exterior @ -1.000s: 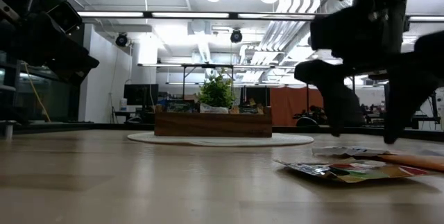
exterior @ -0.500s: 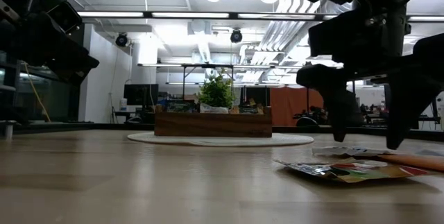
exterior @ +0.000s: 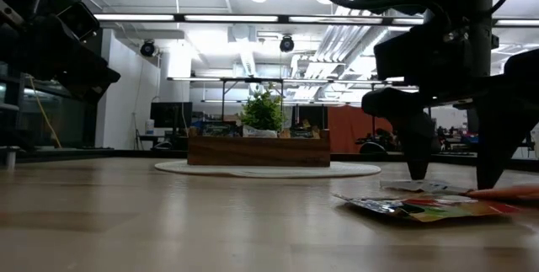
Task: Pick & Place Tea
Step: Put the white orange tea bag into the middle section of the wooden organizer
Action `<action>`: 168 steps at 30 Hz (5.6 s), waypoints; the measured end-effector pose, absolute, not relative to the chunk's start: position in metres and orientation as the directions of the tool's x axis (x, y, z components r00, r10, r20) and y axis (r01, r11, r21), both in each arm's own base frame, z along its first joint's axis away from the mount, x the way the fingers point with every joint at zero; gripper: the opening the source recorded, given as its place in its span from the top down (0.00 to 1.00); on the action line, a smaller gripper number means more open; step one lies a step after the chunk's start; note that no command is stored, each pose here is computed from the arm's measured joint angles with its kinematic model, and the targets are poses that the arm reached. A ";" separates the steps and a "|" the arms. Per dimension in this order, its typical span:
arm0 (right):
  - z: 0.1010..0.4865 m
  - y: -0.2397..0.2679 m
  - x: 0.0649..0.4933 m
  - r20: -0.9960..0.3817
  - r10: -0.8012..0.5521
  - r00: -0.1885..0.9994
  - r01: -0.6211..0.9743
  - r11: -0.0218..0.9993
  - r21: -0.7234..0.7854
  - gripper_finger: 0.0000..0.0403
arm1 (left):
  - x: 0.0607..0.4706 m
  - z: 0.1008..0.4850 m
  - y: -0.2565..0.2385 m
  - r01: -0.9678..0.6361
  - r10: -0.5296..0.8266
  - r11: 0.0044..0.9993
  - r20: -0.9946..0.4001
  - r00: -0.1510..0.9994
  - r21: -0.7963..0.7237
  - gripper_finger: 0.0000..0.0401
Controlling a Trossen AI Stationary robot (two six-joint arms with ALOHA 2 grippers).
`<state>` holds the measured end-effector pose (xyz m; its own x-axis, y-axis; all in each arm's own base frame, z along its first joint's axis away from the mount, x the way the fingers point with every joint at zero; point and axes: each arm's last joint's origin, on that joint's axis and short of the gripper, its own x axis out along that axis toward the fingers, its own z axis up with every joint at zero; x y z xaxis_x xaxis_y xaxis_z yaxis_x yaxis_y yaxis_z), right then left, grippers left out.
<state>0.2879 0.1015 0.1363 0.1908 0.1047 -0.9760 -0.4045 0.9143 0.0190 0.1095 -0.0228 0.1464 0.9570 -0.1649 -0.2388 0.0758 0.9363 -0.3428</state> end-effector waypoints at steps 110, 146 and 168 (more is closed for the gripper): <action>0.176 0.093 0.348 -0.476 -0.400 0.783 0.525 0.836 0.161 0.93 | 0.125 0.227 -0.021 -0.053 -0.008 0.926 -0.159 0.987 -0.375 0.71; 0.226 0.100 0.371 -0.356 -0.492 0.795 0.387 0.862 -0.326 0.93 | 0.268 0.294 -0.010 -0.212 -0.172 0.633 -0.402 0.899 -0.745 0.27; 0.226 0.101 0.371 -0.373 -0.443 0.815 0.321 0.882 -0.346 0.93 | 0.281 0.275 -0.007 -0.322 -0.141 0.579 -0.480 0.866 -0.749 0.43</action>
<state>0.3714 0.1012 0.2259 0.8150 -0.4432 -0.3733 0.3209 0.8816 -0.3460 0.2810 -0.0069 0.2746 0.8656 -0.1409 -0.4805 -0.3215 0.5792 -0.7491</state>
